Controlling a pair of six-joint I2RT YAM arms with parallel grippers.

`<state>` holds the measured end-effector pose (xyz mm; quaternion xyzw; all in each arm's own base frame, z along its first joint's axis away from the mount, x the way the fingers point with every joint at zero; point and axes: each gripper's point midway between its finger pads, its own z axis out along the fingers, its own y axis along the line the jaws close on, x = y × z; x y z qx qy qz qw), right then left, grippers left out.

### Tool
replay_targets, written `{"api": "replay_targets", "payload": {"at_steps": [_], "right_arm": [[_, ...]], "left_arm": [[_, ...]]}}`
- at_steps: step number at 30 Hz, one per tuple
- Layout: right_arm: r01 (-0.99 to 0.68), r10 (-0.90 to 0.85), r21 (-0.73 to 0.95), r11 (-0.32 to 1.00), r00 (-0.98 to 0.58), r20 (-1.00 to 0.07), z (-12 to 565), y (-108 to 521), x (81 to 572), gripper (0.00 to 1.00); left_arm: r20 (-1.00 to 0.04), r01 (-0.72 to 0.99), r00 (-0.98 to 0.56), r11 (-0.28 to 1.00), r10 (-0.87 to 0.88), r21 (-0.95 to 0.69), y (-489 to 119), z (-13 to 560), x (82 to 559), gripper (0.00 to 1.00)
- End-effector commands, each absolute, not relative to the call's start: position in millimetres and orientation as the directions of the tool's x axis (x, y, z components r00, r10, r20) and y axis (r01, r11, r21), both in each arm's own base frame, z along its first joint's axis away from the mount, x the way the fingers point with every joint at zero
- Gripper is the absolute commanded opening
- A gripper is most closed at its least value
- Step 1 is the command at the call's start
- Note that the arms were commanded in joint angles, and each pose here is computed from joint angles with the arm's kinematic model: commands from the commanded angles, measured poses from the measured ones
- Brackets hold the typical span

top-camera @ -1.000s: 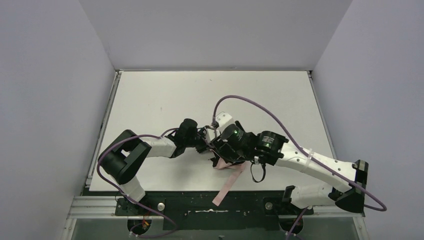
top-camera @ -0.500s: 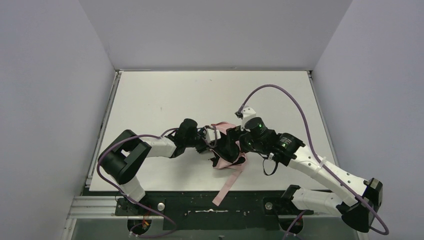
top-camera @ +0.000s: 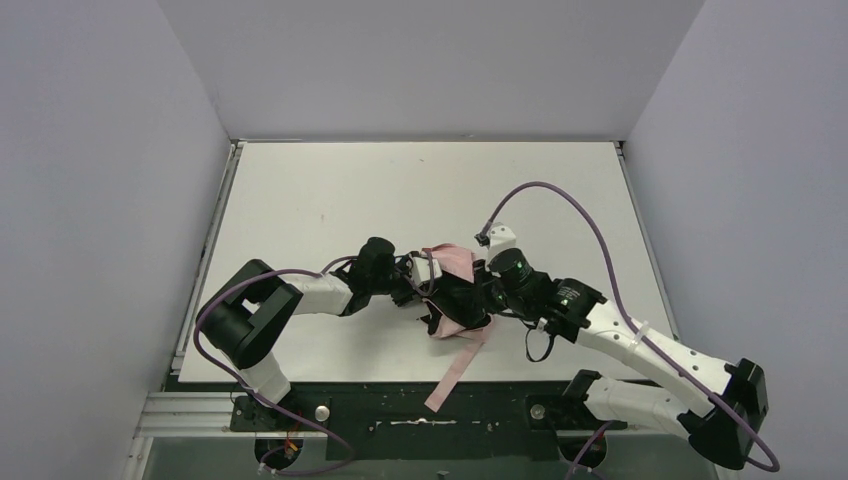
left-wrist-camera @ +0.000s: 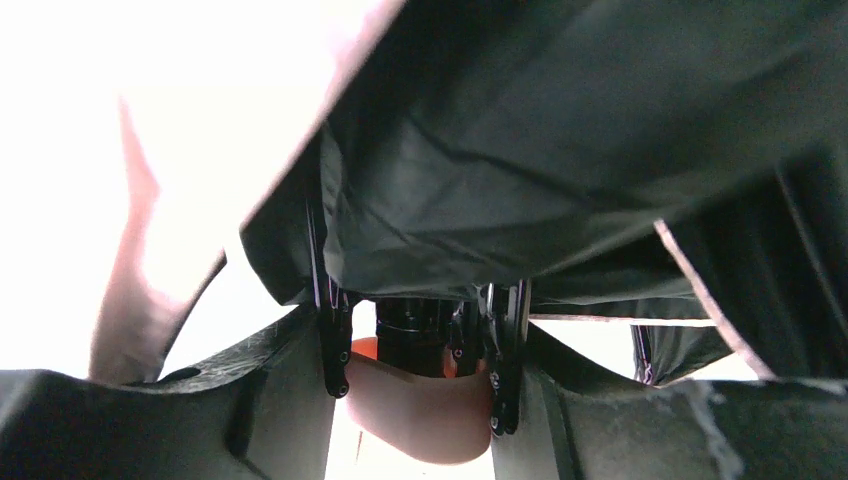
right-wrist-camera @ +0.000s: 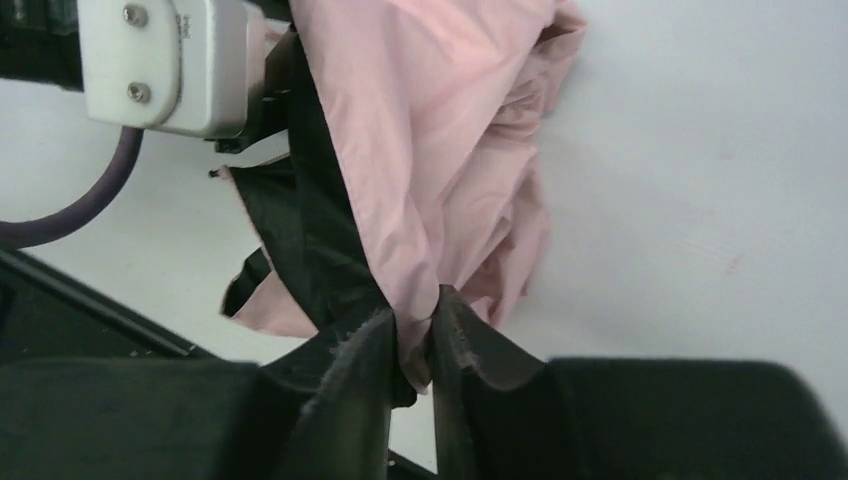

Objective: Put away the umbrella

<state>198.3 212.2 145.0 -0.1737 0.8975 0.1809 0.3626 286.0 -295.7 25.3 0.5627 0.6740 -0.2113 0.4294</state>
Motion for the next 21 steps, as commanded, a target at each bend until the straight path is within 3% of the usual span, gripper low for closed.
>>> {"api": "replay_targets", "payload": {"at_steps": [1,4,8,12,18,21], "right_arm": [[-0.322,-0.184,0.008,0.947,-0.562,-0.806,197.6,180.0,221.0,0.12],[-0.290,-0.325,-0.185,0.939,-0.568,-0.756,205.4,167.9,213.7,0.02],[-0.308,-0.493,-0.386,0.870,-0.533,-0.687,212.5,182.3,197.2,0.02],[-0.338,-0.572,-0.461,0.820,-0.514,-0.640,203.0,201.5,178.0,0.02],[-0.514,-0.663,-0.428,0.743,-0.480,-0.574,152.3,228.1,138.9,0.24],[-0.596,-0.696,-0.383,0.705,-0.480,-0.534,121.2,239.9,123.1,0.28]], "left_arm": [[-0.827,0.922,0.012,0.314,0.562,0.227,-299.6,43.7,300.4,0.00],[-0.827,0.921,-0.002,0.323,0.563,0.218,-300.1,43.5,302.1,0.00],[-0.824,0.919,-0.015,0.332,0.566,0.211,-299.5,42.0,302.8,0.00],[-0.823,0.912,-0.024,0.351,0.567,0.215,-297.9,43.8,305.5,0.00],[-0.828,0.912,-0.033,0.356,0.559,0.204,-299.1,44.0,306.3,0.00],[-0.830,0.913,-0.035,0.355,0.557,0.200,-300.3,44.0,306.3,0.00]]}}
